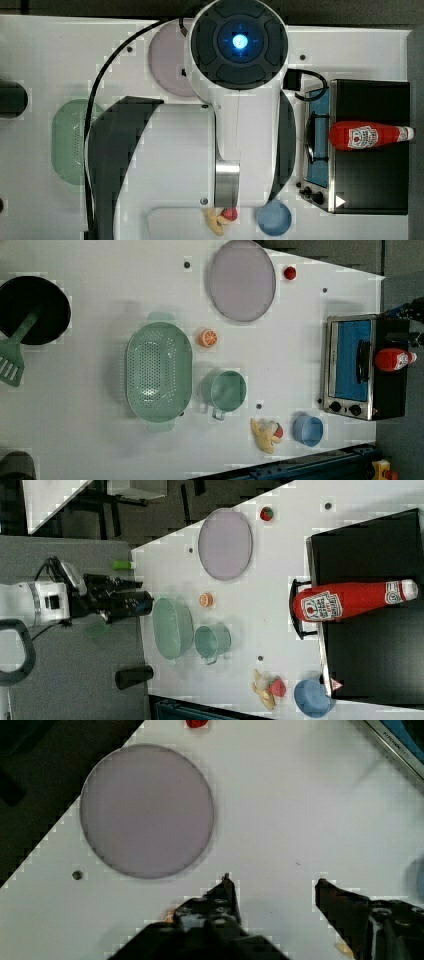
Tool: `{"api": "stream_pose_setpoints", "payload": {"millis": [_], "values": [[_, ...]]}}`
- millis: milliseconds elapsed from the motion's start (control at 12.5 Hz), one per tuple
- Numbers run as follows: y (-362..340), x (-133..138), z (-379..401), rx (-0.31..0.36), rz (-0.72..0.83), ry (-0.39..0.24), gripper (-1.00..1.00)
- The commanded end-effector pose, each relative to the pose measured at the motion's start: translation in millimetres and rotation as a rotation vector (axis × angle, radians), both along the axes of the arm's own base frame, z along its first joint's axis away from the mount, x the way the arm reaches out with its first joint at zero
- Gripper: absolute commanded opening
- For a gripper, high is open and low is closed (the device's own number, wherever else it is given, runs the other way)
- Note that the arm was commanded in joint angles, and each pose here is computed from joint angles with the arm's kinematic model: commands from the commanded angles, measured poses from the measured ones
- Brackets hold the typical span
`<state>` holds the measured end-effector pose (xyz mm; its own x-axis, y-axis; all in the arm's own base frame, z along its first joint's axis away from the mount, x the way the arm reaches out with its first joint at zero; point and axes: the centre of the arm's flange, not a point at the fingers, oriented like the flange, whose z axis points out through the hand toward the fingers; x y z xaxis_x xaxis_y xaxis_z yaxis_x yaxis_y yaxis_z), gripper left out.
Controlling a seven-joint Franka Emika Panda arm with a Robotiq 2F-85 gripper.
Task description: Pick Ketchup from oven and place it on table.
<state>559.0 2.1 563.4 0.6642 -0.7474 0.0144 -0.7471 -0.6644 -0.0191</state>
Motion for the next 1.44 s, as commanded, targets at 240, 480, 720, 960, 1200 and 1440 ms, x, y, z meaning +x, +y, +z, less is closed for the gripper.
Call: {"api": "stream_pose_setpoints", "payload": {"millis": [240,480,720,960,1200,1440], "values": [[-37.5,-116.9,62.0,0.013,-0.1,0.016,0.99],[-59.0,-115.3,59.8,0.018,-0.143,0.009,1.0],[-115.1,-107.3,44.4,0.036,-0.251,-0.003,1.0],[-188.2,-99.7,15.6,0.046,-0.387,-0.022,1.0],[-253.7,-91.2,-19.3,0.026,-0.506,-0.059,1.0],[-301.7,-78.0,-54.2,-0.024,-0.585,-0.079,1.0]]}}
